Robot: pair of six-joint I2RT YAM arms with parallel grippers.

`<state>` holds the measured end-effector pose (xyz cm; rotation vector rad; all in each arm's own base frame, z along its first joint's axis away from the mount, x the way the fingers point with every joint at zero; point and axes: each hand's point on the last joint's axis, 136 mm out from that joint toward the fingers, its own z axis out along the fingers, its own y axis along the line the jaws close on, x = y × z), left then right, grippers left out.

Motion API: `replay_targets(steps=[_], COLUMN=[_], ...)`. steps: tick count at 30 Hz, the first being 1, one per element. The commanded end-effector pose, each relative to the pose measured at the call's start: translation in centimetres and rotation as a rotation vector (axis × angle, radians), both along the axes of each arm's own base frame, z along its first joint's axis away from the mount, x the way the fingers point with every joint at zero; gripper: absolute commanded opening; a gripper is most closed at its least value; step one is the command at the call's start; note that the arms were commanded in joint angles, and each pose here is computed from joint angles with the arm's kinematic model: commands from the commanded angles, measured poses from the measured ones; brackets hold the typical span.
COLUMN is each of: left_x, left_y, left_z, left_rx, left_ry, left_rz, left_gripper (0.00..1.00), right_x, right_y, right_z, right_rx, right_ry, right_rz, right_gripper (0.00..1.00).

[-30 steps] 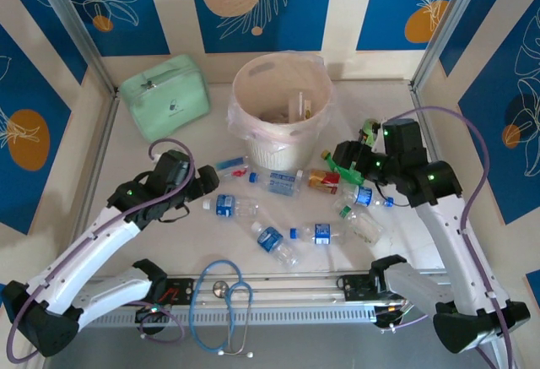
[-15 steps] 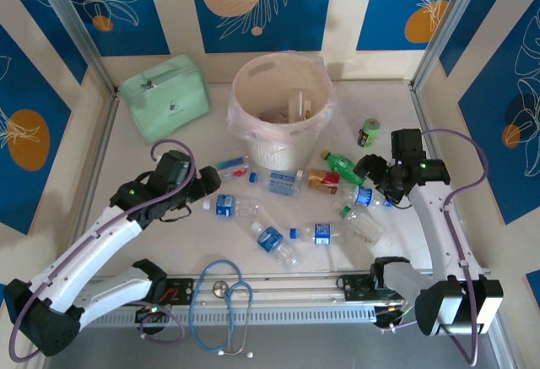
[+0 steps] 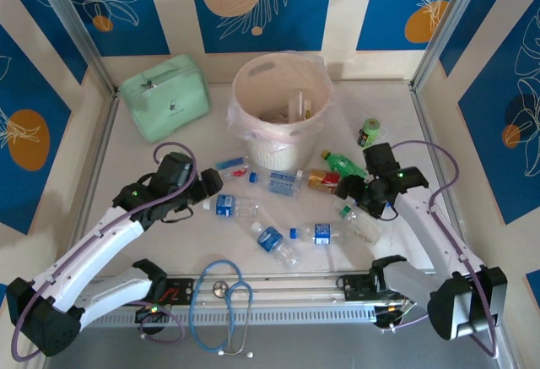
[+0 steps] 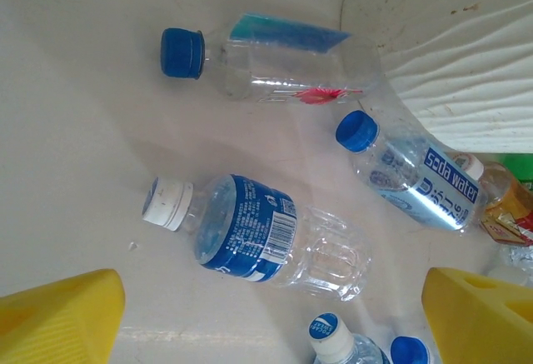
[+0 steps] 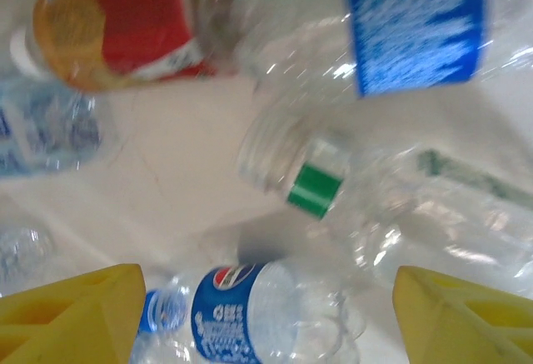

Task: Put the plastic bottles in the bin

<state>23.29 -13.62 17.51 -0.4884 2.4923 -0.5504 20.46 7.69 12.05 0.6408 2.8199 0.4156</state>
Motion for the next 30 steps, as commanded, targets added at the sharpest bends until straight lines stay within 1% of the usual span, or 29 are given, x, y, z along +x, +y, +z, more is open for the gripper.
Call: replay_targets(steps=[1, 4, 6, 9, 12, 17, 21, 24, 30], left_x=[0.0, -0.1, -0.2, -0.2, -0.3, -0.7, -1.1, -1.3, -1.6], left_y=[0.0, 0.1, 0.2, 0.5, 1.0, 2.1, 3.0, 3.4, 4.0], left_z=[-0.3, -0.8, -1.1, -1.4, -1.9, -2.9, -3.7, -4.0, -4.5], left_rx=[-0.018, -0.016, -0.016, -0.018, -0.022, -0.026, -0.014, -0.019, -0.022], left_ry=[0.007, 0.018, 0.027, 0.035, 0.049, 0.082, 0.112, 0.112, 0.123], left_rz=[0.009, 0.014, 0.022, 0.046, 0.081, 0.137, 0.17, 0.187, 0.202], left_gripper=[0.92, 0.91, 0.91, 0.9, 0.9, 0.89, 0.88, 0.88, 0.88], right_x=[-1.5, -2.5, -3.8, -5.9, -7.7, -9.3, -9.5, -9.4, -8.7], right_y=[2.1, 5.6, 8.5, 11.3, 13.3, 16.2, 18.6, 19.4, 20.3], right_z=[-0.2, 0.9, 2.0, 2.4, 1.6, -0.3, -1.4, -2.3, -3.6], right_rx=[0.04, 0.083, 0.108, 0.067, -0.003, -0.092, -0.148, -0.206, -0.261], right_ry=[0.036, -0.011, -0.051, -0.05, -0.017, 0.044, 0.066, 0.08, 0.11], right_rz=[0.066, 0.235, 0.391, 0.573, 0.721, 0.886, 0.987, 1.041, 1.114], right_gripper=[0.79, 0.82, 0.83, 0.84, 0.84, 0.81, 0.8, 0.8, 0.81])
